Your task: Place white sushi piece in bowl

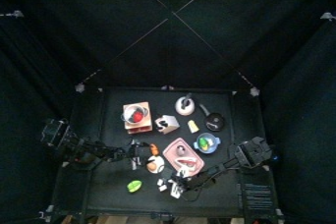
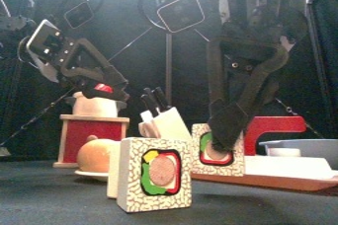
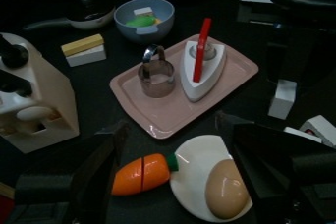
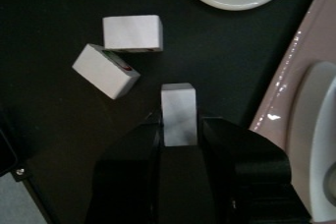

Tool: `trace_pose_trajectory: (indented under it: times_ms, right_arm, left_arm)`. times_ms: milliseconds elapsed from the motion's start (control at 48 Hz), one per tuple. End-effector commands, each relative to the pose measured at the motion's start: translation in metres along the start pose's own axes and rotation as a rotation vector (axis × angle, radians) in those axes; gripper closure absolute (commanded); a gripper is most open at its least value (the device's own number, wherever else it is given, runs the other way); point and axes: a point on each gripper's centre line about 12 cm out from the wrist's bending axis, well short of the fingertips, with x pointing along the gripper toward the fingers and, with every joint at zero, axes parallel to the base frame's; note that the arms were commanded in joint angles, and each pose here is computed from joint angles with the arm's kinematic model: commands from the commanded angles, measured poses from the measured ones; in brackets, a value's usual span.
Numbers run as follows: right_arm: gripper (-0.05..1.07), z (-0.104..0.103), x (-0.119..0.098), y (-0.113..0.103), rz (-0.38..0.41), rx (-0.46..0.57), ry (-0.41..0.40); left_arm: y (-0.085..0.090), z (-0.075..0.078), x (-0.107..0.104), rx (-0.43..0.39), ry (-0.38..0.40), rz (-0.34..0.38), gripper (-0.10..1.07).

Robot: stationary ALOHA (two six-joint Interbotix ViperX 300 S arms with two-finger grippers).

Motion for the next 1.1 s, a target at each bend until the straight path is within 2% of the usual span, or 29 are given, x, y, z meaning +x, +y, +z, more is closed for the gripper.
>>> trace_pose_trajectory:
  times_ms: [0,208,438,833,1083]
  right_arm:
    - [0.46,0.014,-0.030,0.002,0.040,0.006,-0.056]
    - [0.46,0.011,-0.057,-0.025,-0.017,-0.006,-0.074]
    - [0.46,-0.007,-0.078,-0.070,-0.048,0.042,-0.067]
    - [0.46,-0.046,-0.107,-0.171,-0.116,0.302,-0.093]
    - [0.46,-0.051,-0.134,-0.188,-0.049,0.341,-0.186]
  left_arm:
    - [-0.002,0.009,0.003,-0.011,-0.028,0.001,-0.05]
    - [-0.002,0.009,0.004,-0.009,-0.025,-0.001,-0.05]
    - [-0.002,0.008,0.003,-0.009,-0.022,0.000,-0.05]
    - [-0.003,0.004,0.006,-0.004,-0.011,0.000,-0.05]
    - [-0.003,0.004,0.006,-0.003,-0.011,0.000,-0.05]
